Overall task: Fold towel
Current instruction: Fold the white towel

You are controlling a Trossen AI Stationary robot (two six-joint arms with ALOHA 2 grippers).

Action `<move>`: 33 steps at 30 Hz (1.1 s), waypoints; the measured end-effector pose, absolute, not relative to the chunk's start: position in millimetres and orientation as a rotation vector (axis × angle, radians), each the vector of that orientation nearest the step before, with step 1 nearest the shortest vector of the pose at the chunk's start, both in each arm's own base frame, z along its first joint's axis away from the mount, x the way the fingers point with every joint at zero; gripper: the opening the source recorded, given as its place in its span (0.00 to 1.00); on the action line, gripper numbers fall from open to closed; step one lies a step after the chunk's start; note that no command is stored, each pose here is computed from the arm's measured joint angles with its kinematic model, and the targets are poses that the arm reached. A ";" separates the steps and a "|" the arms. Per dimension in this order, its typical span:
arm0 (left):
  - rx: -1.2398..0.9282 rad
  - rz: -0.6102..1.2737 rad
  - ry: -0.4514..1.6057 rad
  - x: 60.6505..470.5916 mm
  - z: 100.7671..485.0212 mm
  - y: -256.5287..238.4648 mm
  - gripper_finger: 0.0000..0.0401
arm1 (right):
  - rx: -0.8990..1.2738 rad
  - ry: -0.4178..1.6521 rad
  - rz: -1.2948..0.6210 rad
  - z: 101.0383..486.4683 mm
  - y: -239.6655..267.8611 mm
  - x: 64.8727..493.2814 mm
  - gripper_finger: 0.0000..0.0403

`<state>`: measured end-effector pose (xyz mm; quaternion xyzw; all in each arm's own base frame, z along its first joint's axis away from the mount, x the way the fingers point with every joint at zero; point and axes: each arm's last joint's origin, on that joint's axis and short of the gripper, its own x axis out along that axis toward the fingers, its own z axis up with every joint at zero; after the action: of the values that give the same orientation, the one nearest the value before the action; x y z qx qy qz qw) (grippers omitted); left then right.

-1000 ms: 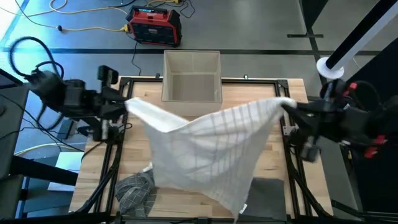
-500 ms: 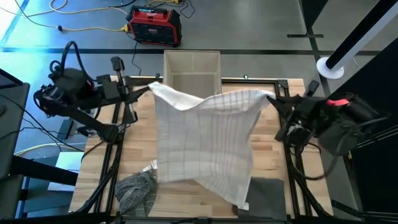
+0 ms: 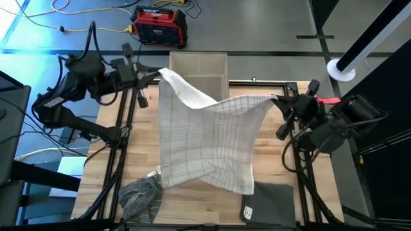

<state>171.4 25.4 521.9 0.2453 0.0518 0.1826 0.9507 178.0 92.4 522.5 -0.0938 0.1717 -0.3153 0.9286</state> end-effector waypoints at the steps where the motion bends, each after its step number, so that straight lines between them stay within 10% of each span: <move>1: 0.493 0.380 0.111 171.7 521.4 28.1 0.01 | -0.189 0.355 -0.645 522.4 91.6 178.4 0.00; 33: 0.489 0.386 0.181 203.6 498.9 136.9 0.01 | -0.299 0.434 -0.769 518.4 68.8 195.7 0.00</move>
<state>203.6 136.9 498.9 0.2404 0.0889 0.1897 0.9478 195.7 68.8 518.4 -0.1442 0.2094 -0.3709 0.8932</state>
